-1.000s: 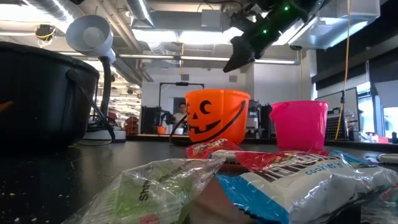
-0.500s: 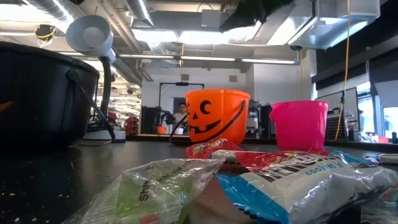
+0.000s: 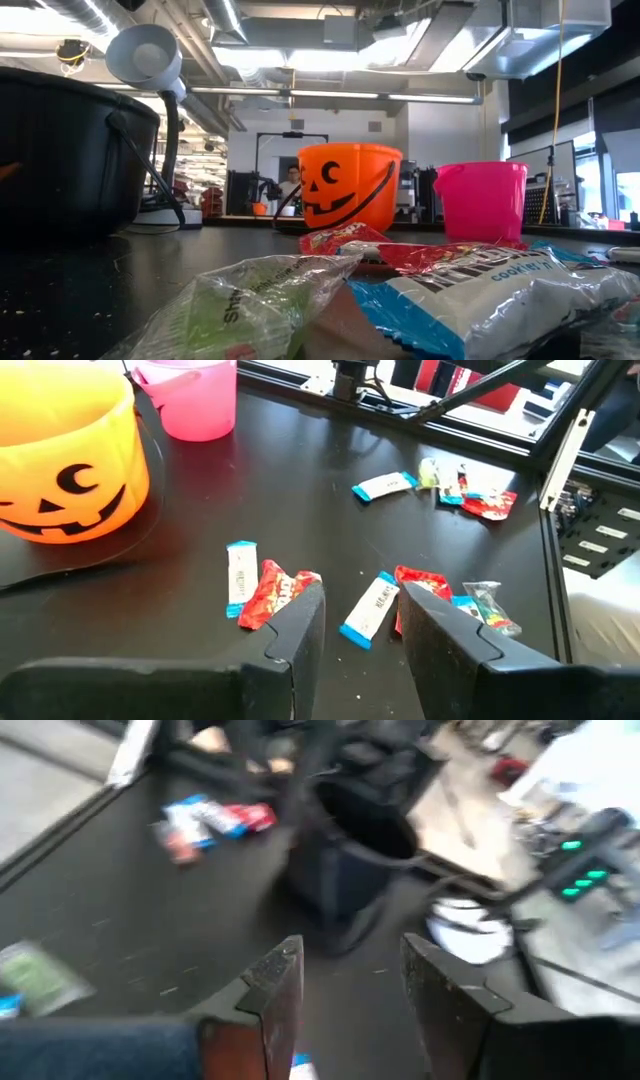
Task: Sort candy
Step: Put the red candy into the orange bucket
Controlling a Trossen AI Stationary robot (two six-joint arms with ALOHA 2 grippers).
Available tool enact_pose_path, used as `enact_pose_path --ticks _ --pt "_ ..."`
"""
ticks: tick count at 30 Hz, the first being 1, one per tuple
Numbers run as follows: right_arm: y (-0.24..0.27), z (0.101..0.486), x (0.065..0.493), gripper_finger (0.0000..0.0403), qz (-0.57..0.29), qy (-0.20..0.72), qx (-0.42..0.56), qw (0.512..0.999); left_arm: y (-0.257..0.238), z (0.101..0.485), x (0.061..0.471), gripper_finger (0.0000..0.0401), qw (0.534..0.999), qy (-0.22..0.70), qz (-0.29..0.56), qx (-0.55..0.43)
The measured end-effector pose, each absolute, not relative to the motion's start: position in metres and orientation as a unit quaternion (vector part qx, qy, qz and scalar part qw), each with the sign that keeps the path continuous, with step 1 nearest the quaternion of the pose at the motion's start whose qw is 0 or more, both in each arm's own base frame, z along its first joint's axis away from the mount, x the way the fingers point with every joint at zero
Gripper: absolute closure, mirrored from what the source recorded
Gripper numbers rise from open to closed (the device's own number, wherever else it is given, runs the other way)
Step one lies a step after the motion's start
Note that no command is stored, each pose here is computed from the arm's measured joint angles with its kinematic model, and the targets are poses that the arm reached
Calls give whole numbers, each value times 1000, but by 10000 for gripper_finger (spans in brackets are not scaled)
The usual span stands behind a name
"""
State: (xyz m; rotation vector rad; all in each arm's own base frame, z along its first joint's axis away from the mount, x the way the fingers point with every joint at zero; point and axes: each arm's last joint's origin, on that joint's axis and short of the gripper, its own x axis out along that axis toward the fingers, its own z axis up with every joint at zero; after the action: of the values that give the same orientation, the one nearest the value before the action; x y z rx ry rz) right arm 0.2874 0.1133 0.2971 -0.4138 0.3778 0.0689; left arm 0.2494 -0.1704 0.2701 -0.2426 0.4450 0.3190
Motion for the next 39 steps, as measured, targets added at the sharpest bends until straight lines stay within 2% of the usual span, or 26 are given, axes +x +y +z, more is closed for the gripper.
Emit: enact_pose_path --ticks 8,18,29,33,39 --pt "156 242 292 235 71 287 -181 938 -164 270 253 280 954 218 168 -120" --pt "155 180 316 235 37 377 -131 916 -163 274 260 280 964 221 133 -61" --pt "132 155 341 235 6 382 -83 920 -159 279 267 280 972 214 93 -14" --pt "119 142 347 235 -1 405 -75 911 -157 282 272 280 975 215 50 -11" --pt "110 134 351 235 -3 419 -58 906 -149 312 254 280 981 188 39 -19"
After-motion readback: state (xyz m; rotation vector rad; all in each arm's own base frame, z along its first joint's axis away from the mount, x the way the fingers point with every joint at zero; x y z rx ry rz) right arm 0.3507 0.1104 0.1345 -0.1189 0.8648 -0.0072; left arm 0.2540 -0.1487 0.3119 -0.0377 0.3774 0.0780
